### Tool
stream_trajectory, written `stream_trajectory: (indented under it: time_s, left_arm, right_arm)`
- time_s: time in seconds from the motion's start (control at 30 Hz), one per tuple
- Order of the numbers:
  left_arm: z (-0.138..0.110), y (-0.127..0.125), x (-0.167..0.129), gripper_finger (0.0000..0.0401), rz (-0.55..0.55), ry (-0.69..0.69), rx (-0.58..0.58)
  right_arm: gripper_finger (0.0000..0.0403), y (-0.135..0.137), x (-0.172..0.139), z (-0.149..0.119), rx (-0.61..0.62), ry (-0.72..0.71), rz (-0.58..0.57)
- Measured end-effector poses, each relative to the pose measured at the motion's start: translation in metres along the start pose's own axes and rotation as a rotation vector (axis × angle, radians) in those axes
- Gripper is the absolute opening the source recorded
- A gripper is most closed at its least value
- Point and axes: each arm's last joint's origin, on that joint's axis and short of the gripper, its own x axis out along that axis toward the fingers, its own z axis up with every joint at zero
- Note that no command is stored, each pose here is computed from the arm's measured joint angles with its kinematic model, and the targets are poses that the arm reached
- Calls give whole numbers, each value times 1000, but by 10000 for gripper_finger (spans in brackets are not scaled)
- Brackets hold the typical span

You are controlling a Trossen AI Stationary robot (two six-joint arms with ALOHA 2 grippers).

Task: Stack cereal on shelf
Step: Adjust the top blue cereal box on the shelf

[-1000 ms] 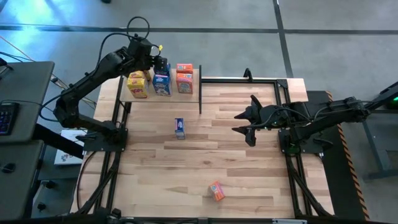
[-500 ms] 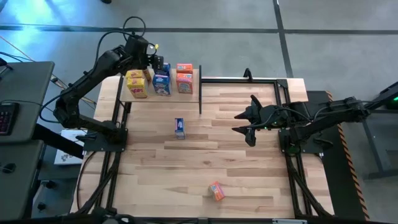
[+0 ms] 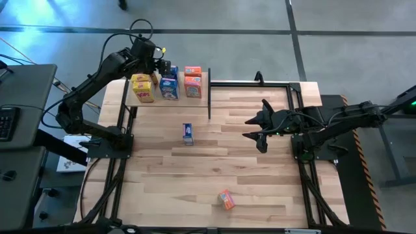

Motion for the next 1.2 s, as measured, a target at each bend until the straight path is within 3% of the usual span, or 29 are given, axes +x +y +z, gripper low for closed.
stream_trajectory:
  time_s: [1.2]
  left_arm:
    - [-4, 4, -1, 239, 66, 24, 39]
  right_arm:
    - [240, 0, 0, 0, 23, 0, 0]
